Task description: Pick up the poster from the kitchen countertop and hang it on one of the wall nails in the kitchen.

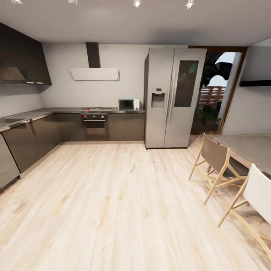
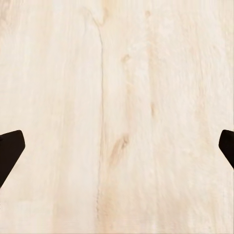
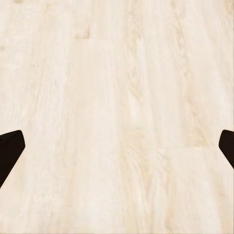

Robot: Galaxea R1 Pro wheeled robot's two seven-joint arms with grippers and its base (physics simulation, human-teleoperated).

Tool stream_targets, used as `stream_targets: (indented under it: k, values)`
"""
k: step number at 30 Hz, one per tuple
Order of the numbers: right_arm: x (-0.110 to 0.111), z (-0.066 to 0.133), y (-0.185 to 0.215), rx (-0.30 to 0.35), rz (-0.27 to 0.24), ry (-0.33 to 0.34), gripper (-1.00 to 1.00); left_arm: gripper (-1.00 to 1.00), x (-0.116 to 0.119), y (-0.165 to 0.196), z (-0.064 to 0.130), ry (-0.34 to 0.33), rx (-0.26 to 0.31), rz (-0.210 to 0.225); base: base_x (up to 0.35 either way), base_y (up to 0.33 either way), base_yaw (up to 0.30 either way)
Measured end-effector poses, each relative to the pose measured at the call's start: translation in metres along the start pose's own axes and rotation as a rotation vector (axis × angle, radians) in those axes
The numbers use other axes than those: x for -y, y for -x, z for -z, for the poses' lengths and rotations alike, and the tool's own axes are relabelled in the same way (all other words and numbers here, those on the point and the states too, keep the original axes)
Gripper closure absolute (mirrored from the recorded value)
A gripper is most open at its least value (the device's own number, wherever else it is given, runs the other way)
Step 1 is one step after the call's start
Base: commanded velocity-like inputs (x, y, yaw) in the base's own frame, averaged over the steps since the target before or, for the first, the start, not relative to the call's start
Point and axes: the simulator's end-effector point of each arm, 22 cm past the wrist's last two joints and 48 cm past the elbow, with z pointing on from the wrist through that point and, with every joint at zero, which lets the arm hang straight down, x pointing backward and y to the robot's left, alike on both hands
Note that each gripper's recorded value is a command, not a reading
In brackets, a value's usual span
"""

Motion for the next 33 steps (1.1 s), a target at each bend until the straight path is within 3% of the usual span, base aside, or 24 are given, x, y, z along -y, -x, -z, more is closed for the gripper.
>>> stream_targets:
  k: [15,20,25,33]
  values:
    - [-0.013,0.000,0.000,0.000,-0.016,0.011,-1.00,-1.00,-0.010,0.000,0.000,0.022,0.001,0.023,0.303,0.124,0.282]
    - [-0.012,0.001,-0.008,-0.019,-0.015,0.006,-1.00,-1.00,-0.010,0.000,0.000,0.021,0.000,0.023,0.089,0.066,0.290]
    - [-0.004,0.003,-0.020,-0.043,-0.014,-0.042,-1.00,-1.00,-0.009,-0.001,0.000,0.020,-0.001,0.022,0.014,0.010,0.290]
    - [-0.002,0.003,-0.022,-0.048,-0.013,-0.048,-1.00,-1.00,-0.009,-0.002,0.000,0.020,-0.004,0.021,0.001,0.001,0.289]
